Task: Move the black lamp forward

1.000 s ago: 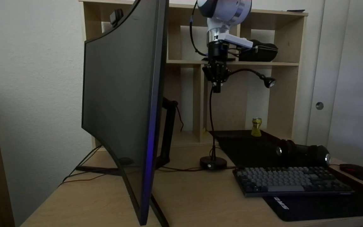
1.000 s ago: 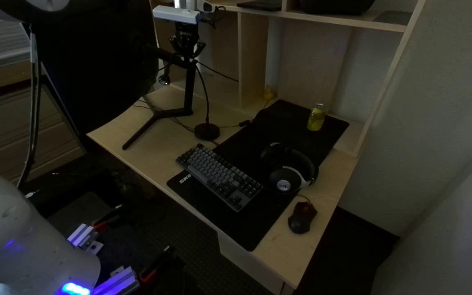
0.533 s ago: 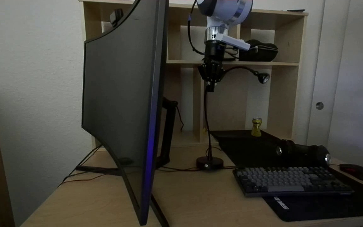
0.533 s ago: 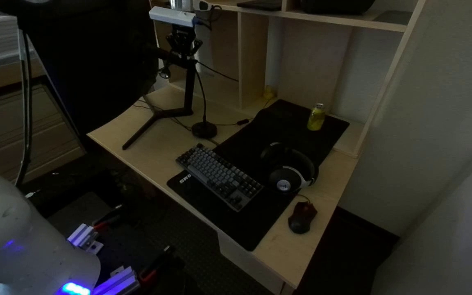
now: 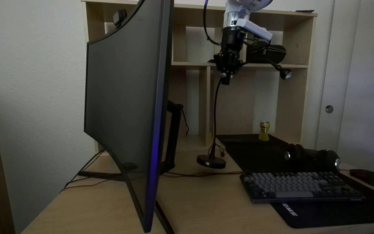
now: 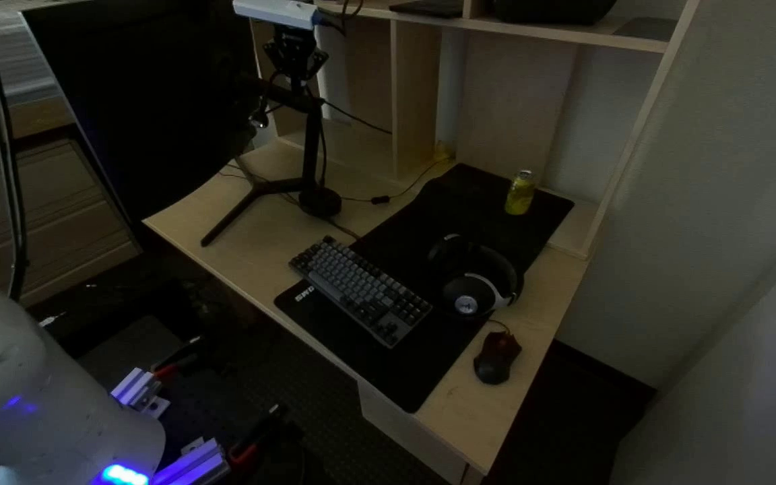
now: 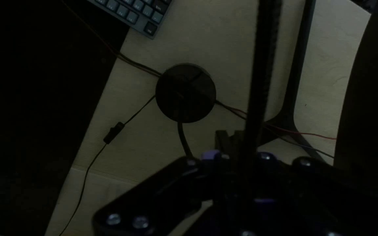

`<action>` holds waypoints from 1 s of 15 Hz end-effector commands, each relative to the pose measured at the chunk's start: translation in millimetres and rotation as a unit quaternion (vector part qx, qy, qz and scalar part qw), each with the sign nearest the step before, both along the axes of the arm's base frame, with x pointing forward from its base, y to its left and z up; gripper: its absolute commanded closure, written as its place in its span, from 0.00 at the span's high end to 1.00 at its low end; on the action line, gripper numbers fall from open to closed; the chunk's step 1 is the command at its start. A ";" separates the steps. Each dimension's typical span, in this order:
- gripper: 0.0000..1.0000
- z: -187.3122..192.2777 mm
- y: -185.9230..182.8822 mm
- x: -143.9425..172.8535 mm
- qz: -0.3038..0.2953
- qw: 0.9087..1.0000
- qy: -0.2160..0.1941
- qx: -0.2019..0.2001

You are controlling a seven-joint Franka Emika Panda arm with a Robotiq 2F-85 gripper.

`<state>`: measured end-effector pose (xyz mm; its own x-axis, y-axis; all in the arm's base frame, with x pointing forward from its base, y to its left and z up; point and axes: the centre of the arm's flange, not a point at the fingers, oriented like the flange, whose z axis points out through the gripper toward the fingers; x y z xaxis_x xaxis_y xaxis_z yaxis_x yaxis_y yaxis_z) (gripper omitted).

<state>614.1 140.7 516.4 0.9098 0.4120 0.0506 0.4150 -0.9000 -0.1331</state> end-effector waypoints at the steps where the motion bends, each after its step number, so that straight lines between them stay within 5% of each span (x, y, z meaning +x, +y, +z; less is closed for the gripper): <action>1: 0.02 18.7 -16.8 -56.6 0.031 0.999 -0.010 0.015; 10: 0.02 -7.5 -6.7 -131.5 0.131 0.984 0.012 0.117; 15: 0.02 -39.2 17.7 -135.2 0.148 0.982 -0.042 0.106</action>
<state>492.9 142.6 484.5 0.7796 0.6109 0.1378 0.6196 -0.7204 -0.3118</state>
